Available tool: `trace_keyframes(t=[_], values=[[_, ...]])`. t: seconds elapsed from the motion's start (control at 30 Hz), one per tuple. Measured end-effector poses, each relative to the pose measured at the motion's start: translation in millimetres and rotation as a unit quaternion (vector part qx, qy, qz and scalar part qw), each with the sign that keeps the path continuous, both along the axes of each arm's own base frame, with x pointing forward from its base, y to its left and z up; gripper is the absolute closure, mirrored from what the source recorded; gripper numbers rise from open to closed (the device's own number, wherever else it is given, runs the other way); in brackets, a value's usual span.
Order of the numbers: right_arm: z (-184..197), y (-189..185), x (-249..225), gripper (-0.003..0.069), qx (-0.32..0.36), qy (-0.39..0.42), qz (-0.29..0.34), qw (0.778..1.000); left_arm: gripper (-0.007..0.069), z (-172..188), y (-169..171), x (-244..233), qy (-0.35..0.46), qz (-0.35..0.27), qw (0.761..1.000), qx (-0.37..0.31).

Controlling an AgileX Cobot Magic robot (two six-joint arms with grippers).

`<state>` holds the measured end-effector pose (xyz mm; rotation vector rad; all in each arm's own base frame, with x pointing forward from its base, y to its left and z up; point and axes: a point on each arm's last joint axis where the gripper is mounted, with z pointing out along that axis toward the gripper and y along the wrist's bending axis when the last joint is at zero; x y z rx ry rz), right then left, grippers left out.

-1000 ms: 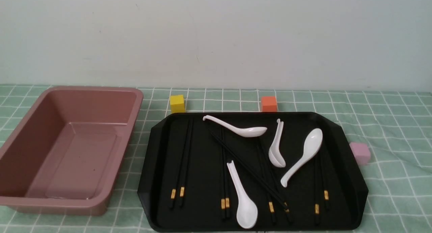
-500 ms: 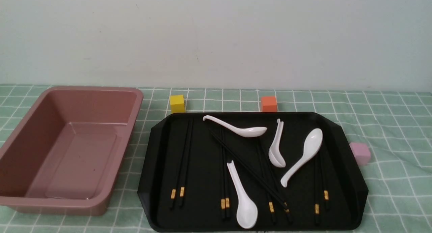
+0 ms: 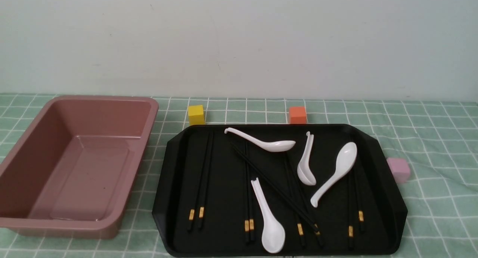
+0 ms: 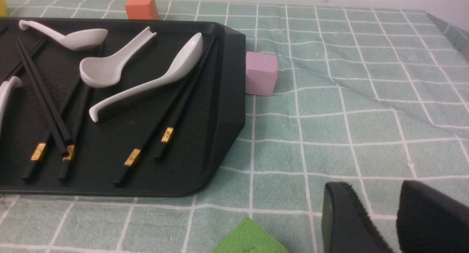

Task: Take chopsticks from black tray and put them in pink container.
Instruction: 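Reach over to the black tray and grasp a pair of chopsticks with the left gripper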

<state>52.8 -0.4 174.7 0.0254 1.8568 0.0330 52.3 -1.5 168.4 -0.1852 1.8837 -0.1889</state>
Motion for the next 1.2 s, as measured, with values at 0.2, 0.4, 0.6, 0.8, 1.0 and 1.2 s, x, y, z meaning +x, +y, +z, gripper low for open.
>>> trace_keyframes(t=[0.2, 0.4, 0.6, 0.8, 1.0, 1.2], values=[[0.0, 0.0, 0.0, 0.0419, 0.000, 0.000, 0.000, 1.000, 0.0386, 0.0, 0.0, 0.0, 0.000, 0.000, 1.000, 0.000], [0.0, 0.0, 0.0, 0.0419, 0.000, 0.000, 0.000, 1.000, 0.0386, 0.1, 0.9, 0.0, -0.001, 0.001, 1.000, 0.014], [0.0, 0.0, 0.0, 0.0419, 0.000, 0.000, 0.000, 1.000, 0.0386, 0.3, 3.0, 0.2, -0.003, 0.003, 0.999, 0.044], [0.0, 0.0, 0.0, 0.0419, 0.000, 0.000, 0.000, 1.000, 0.0386, 0.4, 3.7, 0.2, -0.003, 0.004, 0.999, 0.054], [0.0, 0.0, 0.0, 0.0419, 0.000, 0.000, 0.000, 1.000, 0.0386, 0.4, 3.8, 0.2, -0.003, 0.004, 0.998, 0.055], [0.0, 0.0, 0.0, 0.0419, 0.000, 0.000, 0.000, 1.000, 0.0386, 5.0, -2.1, 1.4, -0.023, 0.019, 0.994, -0.104]])
